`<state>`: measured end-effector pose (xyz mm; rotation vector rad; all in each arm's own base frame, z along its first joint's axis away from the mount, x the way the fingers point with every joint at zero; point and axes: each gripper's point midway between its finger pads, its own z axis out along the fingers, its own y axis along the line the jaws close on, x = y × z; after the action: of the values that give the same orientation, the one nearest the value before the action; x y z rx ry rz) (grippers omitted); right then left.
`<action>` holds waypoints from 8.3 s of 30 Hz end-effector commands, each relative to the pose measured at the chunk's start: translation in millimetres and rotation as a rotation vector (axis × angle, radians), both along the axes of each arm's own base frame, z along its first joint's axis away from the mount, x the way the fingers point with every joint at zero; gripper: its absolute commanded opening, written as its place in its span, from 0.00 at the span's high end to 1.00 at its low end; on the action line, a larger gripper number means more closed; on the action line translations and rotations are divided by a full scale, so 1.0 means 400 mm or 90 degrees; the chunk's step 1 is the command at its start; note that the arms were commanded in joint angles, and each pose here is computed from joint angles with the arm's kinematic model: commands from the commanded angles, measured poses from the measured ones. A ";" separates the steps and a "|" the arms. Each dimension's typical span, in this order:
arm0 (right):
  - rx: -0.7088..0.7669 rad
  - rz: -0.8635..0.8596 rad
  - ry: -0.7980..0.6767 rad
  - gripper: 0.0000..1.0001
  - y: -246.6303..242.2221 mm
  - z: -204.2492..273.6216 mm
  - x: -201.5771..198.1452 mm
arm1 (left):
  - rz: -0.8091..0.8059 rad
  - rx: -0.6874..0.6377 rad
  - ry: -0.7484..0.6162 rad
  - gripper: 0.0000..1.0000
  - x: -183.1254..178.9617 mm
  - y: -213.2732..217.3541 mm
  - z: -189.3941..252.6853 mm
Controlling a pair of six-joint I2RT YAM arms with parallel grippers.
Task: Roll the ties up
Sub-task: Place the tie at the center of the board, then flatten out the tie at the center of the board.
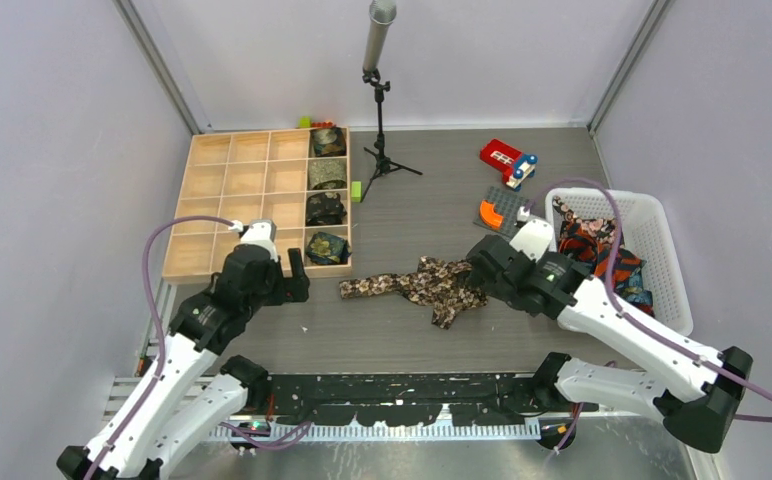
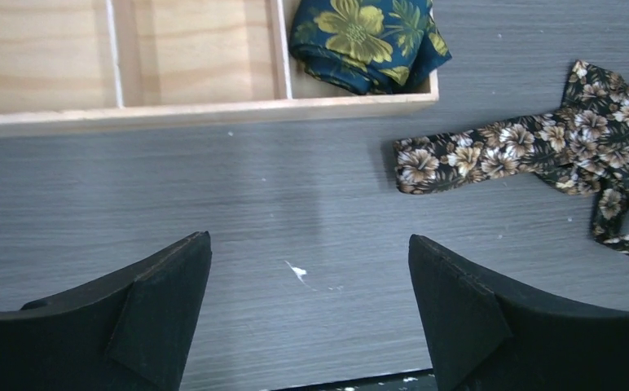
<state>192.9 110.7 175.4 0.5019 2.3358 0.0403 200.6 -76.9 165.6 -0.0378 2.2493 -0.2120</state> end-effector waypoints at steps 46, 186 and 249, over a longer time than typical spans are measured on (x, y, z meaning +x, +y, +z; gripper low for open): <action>0.098 0.222 0.151 0.20 0.160 -0.230 -0.083 | -0.007 -0.356 0.027 1.00 0.121 -0.281 -0.088; -0.008 0.393 0.193 0.42 0.281 -0.140 0.044 | 0.176 0.015 0.282 0.22 -0.063 0.111 0.004; 0.431 -0.244 0.016 0.23 0.142 -0.212 -0.009 | -0.512 0.095 0.022 0.23 -0.104 -0.446 -0.150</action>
<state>189.4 152.2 91.5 1.1018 2.2018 0.5256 151.9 -240.3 73.5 1.0145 2.2895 -0.3791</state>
